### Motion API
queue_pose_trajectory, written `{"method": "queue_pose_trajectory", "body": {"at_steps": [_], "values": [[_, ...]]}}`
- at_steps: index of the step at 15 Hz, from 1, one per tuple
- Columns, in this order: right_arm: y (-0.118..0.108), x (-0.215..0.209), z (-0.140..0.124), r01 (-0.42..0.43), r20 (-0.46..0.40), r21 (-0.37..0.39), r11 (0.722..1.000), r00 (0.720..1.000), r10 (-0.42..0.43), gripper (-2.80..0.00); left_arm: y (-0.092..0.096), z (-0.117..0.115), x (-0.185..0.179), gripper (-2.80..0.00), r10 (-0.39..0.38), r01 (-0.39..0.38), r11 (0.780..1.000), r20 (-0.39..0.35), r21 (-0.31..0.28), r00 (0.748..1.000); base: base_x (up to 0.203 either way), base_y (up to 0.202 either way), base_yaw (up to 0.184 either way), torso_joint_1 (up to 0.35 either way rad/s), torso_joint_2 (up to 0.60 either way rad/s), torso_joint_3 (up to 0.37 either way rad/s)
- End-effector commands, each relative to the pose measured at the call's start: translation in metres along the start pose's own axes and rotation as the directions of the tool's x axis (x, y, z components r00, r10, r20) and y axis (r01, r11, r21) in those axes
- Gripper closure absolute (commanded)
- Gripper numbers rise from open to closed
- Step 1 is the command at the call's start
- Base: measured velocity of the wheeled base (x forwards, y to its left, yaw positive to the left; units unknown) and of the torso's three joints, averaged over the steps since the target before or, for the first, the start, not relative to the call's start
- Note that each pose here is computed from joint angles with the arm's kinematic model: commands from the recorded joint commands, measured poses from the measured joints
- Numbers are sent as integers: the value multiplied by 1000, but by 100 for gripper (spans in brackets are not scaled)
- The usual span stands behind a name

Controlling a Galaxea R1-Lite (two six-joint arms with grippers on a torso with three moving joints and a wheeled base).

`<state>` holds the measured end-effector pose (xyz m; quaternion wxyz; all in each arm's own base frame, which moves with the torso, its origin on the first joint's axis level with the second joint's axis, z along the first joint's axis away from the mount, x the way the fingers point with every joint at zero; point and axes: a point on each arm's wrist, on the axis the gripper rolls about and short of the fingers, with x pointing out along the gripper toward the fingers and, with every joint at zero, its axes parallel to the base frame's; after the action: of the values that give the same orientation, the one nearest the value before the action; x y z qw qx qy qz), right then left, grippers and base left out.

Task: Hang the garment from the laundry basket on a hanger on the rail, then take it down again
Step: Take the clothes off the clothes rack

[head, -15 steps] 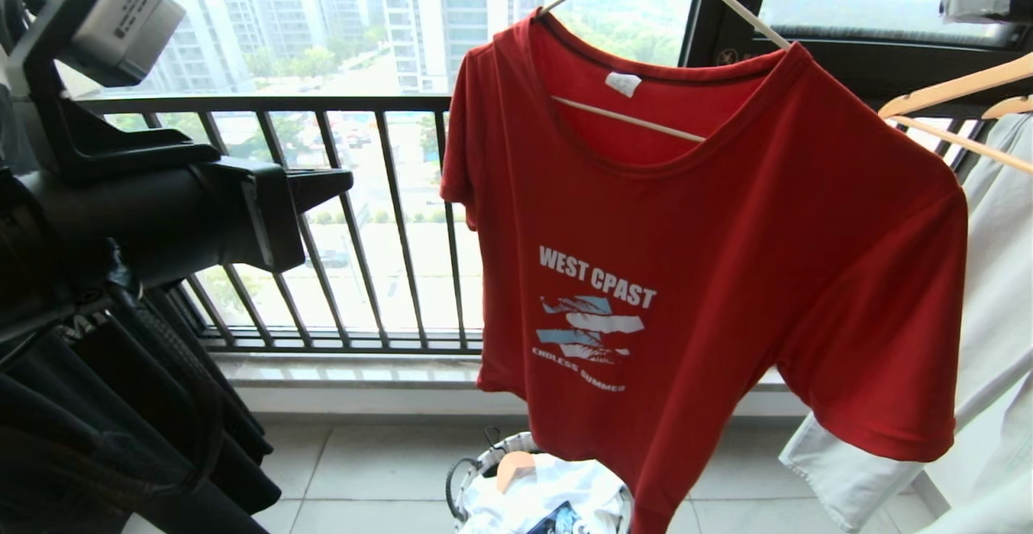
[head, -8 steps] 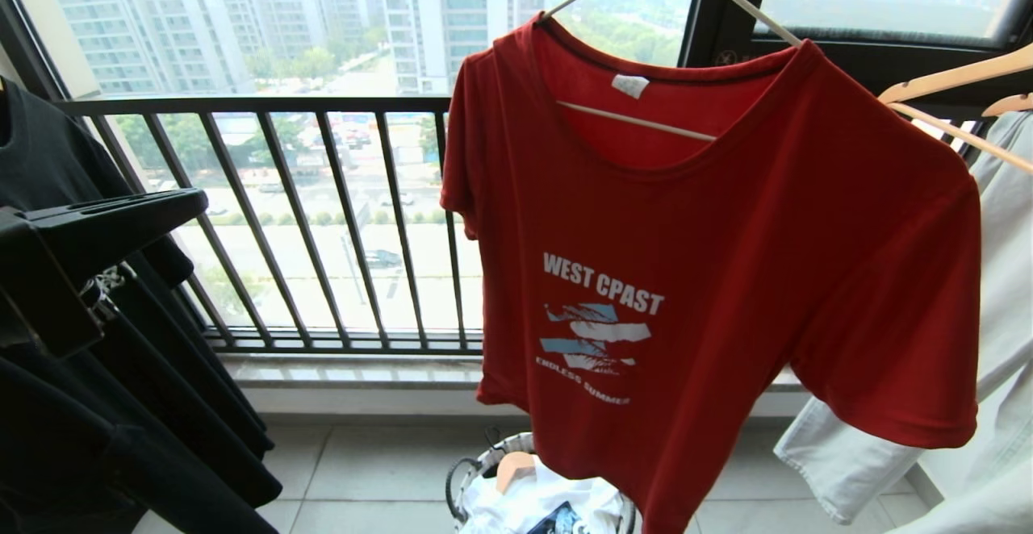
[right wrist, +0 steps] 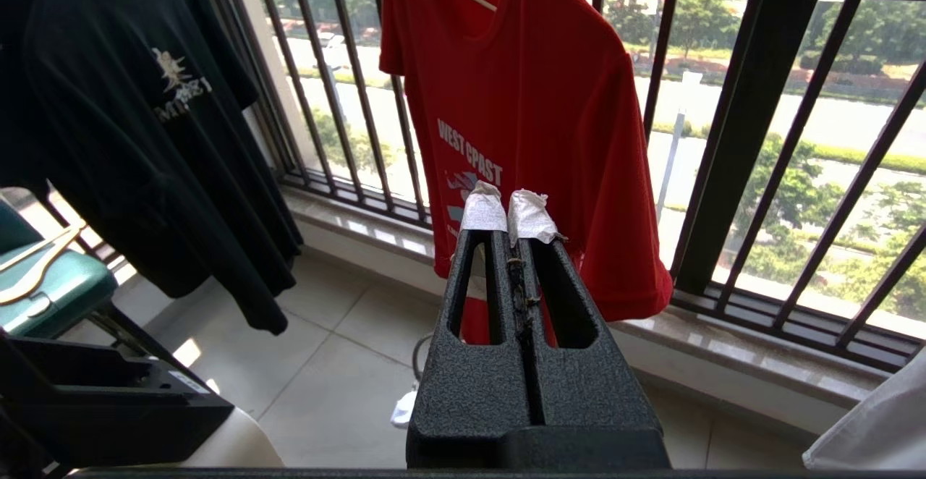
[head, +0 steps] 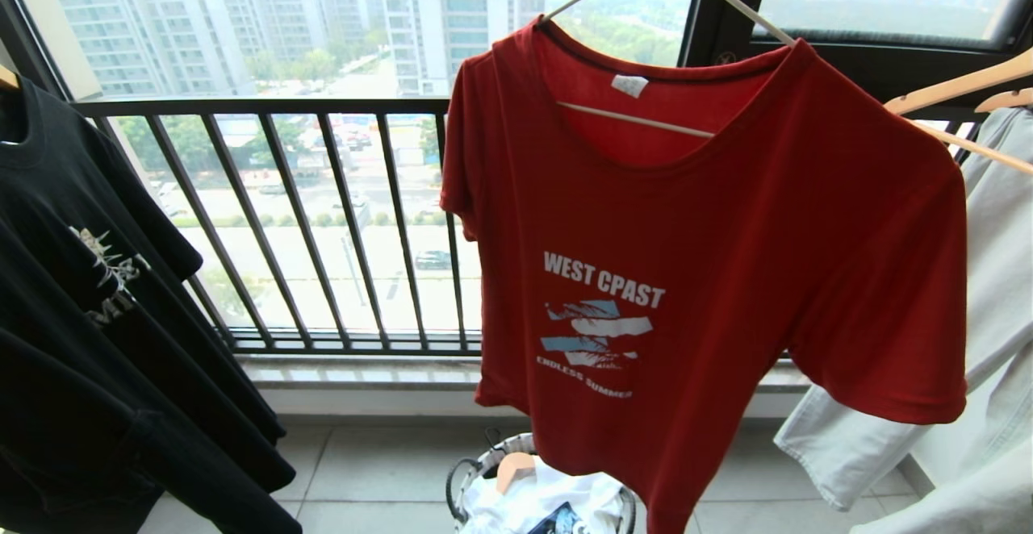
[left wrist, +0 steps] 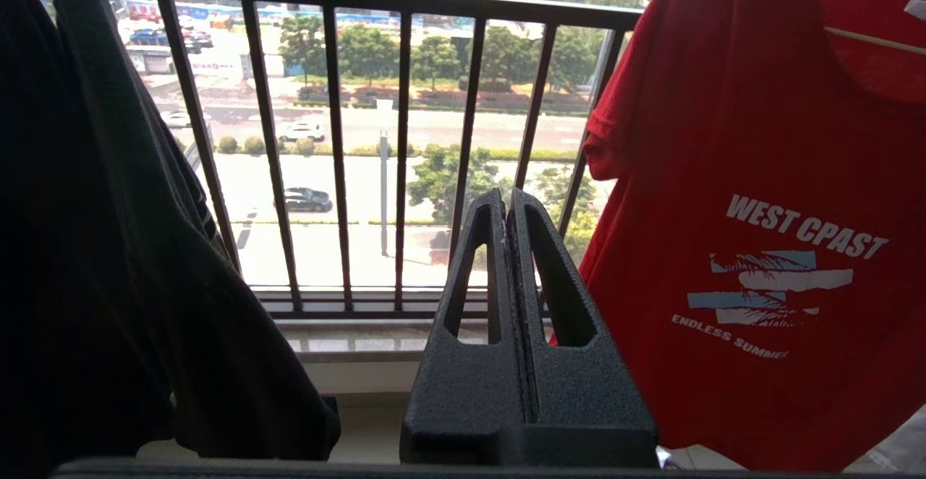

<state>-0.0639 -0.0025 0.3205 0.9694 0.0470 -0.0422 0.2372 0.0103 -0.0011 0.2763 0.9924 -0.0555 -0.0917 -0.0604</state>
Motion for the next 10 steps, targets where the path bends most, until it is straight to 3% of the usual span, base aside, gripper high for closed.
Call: {"method": "queue_pose_trajectory", "body": {"at_steps": [1,5,7,10], "values": [[7,-17,-9,15,40,2,1000,999,-15,0,0,-13,-22,0,101,-101,995,43,7,994,0,0,0,0,0,0],[13,-42,-45,50,74,20,999,996,-51,0,1,-53,-56,0,98,-98,995,77,-4,992,0,0,0,0,0,0],[7,-39,-55,225,26,79,971,973,-227,0,3,-77,-69,0,95,-95,996,91,-4,991,0,0,0,0,0,0],[7,-38,-57,281,15,86,956,959,-284,0,5,-107,-76,0,92,-92,996,78,-2,993,0,0,0,0,0,0]]}}
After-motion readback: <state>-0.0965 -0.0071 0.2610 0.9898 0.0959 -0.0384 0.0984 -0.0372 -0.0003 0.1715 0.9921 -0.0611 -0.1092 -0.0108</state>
